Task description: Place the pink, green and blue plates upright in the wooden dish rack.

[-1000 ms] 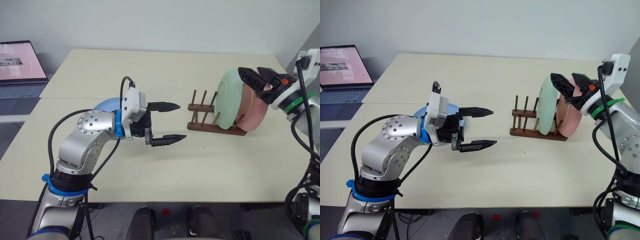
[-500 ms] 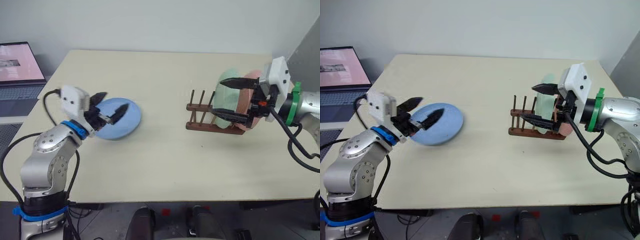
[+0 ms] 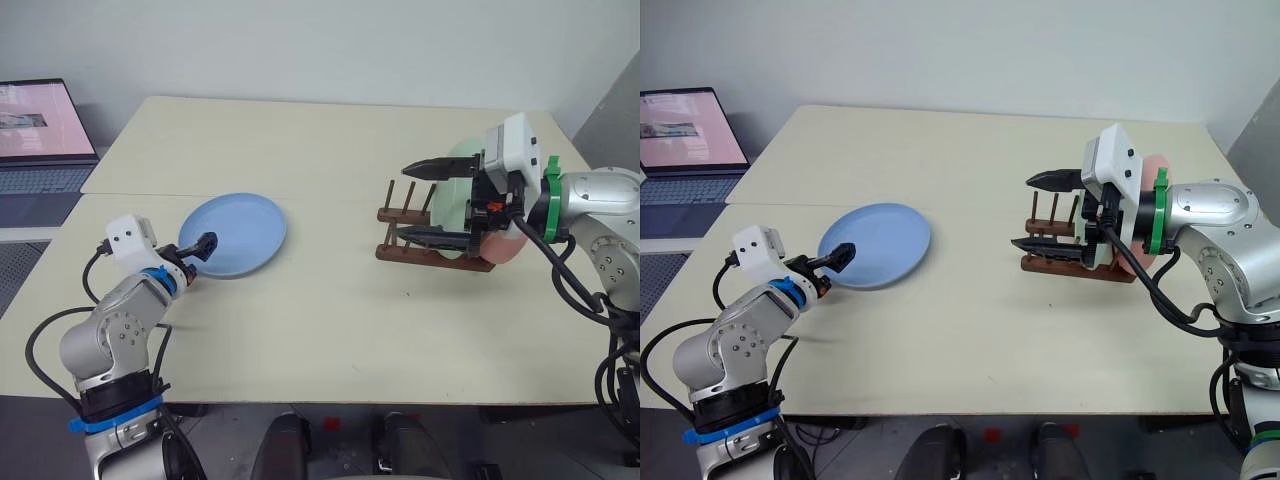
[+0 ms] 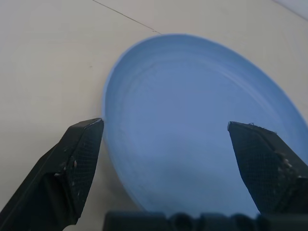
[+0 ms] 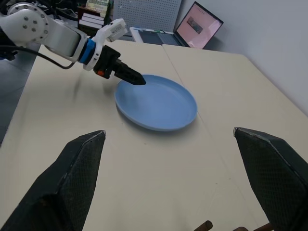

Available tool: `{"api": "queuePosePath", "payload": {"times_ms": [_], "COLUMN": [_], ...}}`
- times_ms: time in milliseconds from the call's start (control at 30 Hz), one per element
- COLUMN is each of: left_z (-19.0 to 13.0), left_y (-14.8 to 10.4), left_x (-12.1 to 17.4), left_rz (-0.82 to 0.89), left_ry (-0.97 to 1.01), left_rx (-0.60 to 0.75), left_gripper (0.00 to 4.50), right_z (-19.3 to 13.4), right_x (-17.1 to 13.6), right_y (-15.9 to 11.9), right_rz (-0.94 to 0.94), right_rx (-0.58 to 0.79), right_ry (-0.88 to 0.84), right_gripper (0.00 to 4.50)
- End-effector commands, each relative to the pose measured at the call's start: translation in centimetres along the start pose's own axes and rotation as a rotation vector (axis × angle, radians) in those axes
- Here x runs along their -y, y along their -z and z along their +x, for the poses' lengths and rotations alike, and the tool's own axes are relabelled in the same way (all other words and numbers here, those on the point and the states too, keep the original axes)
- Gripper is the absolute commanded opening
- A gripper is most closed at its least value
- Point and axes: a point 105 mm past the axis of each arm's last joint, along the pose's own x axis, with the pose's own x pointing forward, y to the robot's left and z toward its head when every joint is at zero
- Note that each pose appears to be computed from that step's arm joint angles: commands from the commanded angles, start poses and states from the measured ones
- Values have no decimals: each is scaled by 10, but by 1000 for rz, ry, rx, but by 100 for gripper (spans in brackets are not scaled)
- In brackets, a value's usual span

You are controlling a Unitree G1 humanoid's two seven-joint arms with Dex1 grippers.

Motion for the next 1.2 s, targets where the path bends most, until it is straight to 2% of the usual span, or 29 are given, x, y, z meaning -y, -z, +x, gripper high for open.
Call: {"api": "queuePosePath", "payload": {"times_ms": [33,300,433,700,833,1000,1200], "left_z": [3,7,10,15,15,15,14], "left_y": [-2,-4,0,1,-9,-42,-73], "left_x": [-3,-3,2,1,14,57,108], "left_rz": [-32,-43,-69,-84,-99,-139,-112], "left_ry": [-31,-55,-47,-81,-23,110,174], "left_rx": [-2,-3,-33,-53,-9,98,169], "left_gripper": [450,450,357,112,4,2,2], "right_z": [-4,-5,-5,-1,0,9,46], "right_x": [-6,-14,-15,-19,-17,-9,7], "right_y": [-10,-12,-12,-9,-5,0,13], "right_rz": [-34,-22,-22,-38,-74,-173,-421], "right_rx": [0,-10,-11,-28,-52,-74,-159], "right_ry": [-53,-111,-119,-130,-107,-40,81], "right_gripper": [446,446,450,450,450,450,450]}}
